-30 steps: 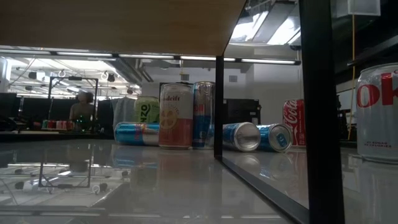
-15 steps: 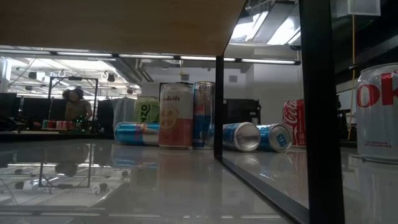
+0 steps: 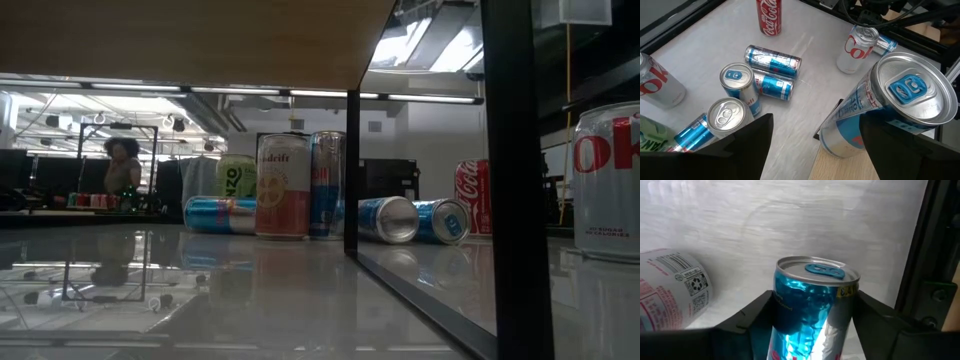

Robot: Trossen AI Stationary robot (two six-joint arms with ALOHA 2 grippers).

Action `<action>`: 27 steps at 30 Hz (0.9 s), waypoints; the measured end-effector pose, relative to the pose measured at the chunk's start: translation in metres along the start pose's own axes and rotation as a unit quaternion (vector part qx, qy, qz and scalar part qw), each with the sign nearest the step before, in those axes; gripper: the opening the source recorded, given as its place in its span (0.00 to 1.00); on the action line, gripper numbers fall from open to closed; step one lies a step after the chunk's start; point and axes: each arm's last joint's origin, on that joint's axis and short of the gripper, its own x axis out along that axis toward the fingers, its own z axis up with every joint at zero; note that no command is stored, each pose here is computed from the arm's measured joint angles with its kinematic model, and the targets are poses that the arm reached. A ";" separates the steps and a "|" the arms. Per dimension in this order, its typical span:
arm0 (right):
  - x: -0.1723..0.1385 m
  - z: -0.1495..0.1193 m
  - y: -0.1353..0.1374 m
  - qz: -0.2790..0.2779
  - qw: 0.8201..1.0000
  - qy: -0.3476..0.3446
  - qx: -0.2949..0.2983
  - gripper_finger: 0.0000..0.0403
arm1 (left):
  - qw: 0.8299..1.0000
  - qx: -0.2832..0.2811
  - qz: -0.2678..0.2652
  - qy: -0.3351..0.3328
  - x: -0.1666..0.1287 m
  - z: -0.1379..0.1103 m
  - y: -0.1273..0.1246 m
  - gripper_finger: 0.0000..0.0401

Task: Place canned beverage on shelf
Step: Put the blue soda can on the shelf aligned with the blue soda can

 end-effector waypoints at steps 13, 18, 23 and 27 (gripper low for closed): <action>-0.008 -0.001 0.005 0.033 0.999 -0.014 -0.013 0.53 | 1.000 0.000 0.000 0.000 0.000 0.000 0.000 0.73; -0.025 -0.002 0.012 0.063 0.997 -0.037 -0.019 0.53 | 1.000 0.000 0.000 0.000 0.000 0.000 0.000 0.73; -0.045 -0.003 0.015 0.068 0.996 -0.050 -0.035 0.52 | 1.000 0.003 0.000 0.000 0.000 0.000 0.000 0.73; -0.063 -0.004 0.020 0.085 0.993 -0.057 -0.056 0.54 | 1.000 0.004 0.000 0.000 0.000 0.000 0.000 0.73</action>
